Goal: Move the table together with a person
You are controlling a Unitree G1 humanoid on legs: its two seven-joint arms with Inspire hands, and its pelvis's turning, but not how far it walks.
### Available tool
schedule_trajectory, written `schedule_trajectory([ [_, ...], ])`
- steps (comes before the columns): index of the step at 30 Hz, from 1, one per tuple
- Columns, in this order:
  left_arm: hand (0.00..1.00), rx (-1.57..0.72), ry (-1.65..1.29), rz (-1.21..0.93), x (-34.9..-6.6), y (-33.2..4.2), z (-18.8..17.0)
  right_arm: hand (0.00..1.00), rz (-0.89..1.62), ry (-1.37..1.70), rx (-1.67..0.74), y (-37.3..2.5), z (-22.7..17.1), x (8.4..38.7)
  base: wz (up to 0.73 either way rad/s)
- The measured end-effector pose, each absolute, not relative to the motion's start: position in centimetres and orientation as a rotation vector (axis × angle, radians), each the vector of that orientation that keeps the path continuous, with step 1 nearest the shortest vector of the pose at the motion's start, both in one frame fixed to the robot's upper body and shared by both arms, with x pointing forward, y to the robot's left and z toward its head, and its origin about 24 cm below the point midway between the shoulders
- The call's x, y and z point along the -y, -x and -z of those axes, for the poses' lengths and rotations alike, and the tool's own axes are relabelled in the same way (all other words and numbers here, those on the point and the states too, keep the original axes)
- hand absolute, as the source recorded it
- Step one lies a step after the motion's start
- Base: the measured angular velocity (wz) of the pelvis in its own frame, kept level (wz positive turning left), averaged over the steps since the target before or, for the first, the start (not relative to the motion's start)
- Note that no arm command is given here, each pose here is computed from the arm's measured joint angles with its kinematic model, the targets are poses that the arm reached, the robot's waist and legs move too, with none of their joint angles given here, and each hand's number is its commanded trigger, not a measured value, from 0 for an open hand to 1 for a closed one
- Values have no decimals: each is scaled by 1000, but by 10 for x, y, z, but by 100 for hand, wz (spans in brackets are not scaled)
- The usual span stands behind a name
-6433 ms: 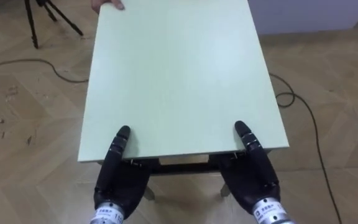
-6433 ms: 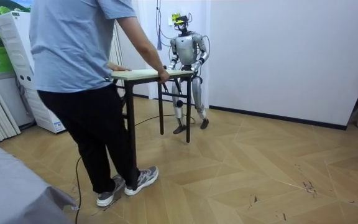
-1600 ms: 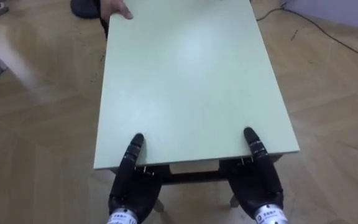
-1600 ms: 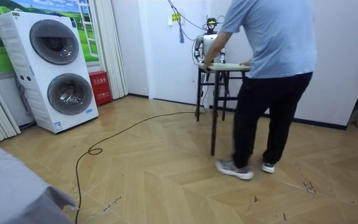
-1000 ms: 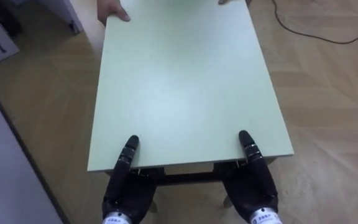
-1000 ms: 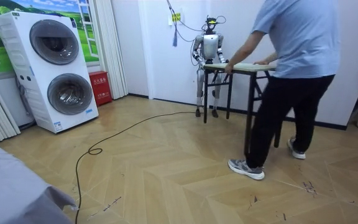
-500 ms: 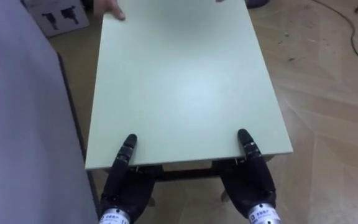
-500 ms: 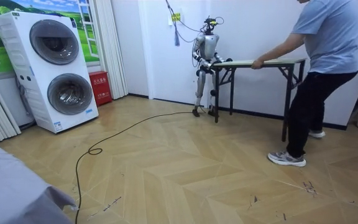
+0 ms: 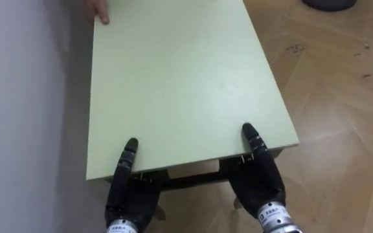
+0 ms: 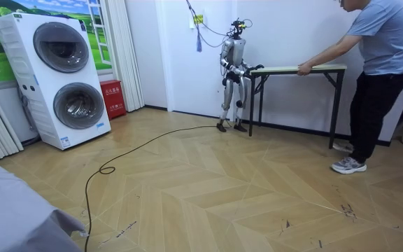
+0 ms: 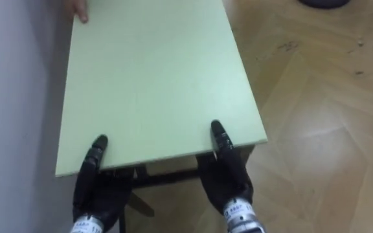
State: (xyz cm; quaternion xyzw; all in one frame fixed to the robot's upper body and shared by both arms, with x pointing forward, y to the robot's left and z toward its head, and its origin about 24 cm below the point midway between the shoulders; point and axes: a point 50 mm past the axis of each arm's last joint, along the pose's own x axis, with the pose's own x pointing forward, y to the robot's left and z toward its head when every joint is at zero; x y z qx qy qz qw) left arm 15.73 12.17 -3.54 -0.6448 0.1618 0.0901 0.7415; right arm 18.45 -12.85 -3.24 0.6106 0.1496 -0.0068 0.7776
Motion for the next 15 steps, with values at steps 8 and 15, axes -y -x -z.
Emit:
schedule_trajectory([
  [8,100,-402,1402,-209,-122,-153,42,100,57,-1318,-351,-174,39,130,22],
  [15,100,-446,1372,-208,-124,-150,48,100,105,-1319,-372,-163,46,134,51],
])
